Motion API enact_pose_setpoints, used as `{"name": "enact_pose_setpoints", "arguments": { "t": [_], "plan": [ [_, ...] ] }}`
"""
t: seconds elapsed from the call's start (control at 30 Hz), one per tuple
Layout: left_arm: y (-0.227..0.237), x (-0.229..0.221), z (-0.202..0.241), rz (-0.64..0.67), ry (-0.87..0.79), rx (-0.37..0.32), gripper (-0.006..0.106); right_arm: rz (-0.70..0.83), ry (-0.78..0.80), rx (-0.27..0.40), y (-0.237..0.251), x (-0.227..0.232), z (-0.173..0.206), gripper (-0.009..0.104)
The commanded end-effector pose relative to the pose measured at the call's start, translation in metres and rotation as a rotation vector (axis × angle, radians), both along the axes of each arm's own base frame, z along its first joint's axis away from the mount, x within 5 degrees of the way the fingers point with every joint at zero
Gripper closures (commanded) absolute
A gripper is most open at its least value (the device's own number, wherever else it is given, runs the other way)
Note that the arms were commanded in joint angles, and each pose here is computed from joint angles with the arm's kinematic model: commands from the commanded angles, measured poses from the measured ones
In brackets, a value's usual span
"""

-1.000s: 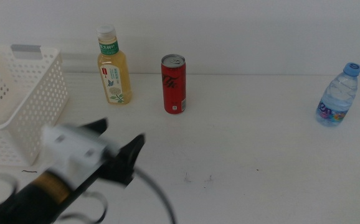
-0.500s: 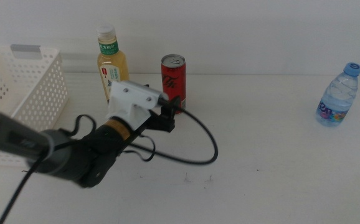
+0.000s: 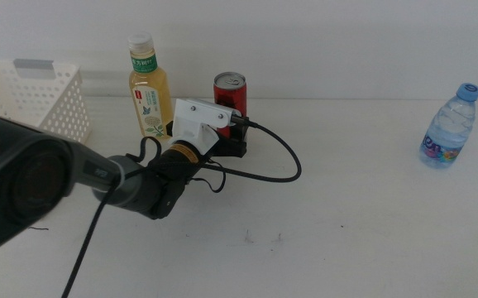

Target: Use arms to grab the bottles and put them into the dustbin to the left of the table.

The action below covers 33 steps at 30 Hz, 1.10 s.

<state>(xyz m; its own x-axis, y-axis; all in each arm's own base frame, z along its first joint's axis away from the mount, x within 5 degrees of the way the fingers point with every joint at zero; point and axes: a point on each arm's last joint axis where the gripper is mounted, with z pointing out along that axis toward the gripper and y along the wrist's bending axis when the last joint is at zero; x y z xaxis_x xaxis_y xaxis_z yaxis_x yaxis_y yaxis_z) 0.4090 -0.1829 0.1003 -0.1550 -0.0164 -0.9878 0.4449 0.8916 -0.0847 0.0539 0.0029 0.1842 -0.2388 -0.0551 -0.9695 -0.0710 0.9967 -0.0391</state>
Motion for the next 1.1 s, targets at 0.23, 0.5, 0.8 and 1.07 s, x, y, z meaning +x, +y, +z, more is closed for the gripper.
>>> {"name": "enact_pose_setpoints", "arguments": {
  "t": [0.23,0.5,0.8,1.07],
  "plan": [
    [-0.013,0.032,-0.017,0.02,-0.006,-0.048,0.007,-0.004,-0.018,-0.009,0.0,0.0,0.001,0.004],
    [-0.018,0.043,-0.023,0.02,-0.016,-0.052,0.007,-0.004,-0.018,-0.009,0.0,0.0,0.001,0.004],
    [-0.019,0.036,-0.011,-0.029,-0.018,-0.004,0.053,-0.004,-0.018,-0.009,0.0,0.0,0.001,0.004],
    [-0.002,-0.004,0.045,-0.028,-0.008,0.008,0.087,-0.004,-0.018,-0.009,0.0,0.0,0.001,0.004]
  ]
}}
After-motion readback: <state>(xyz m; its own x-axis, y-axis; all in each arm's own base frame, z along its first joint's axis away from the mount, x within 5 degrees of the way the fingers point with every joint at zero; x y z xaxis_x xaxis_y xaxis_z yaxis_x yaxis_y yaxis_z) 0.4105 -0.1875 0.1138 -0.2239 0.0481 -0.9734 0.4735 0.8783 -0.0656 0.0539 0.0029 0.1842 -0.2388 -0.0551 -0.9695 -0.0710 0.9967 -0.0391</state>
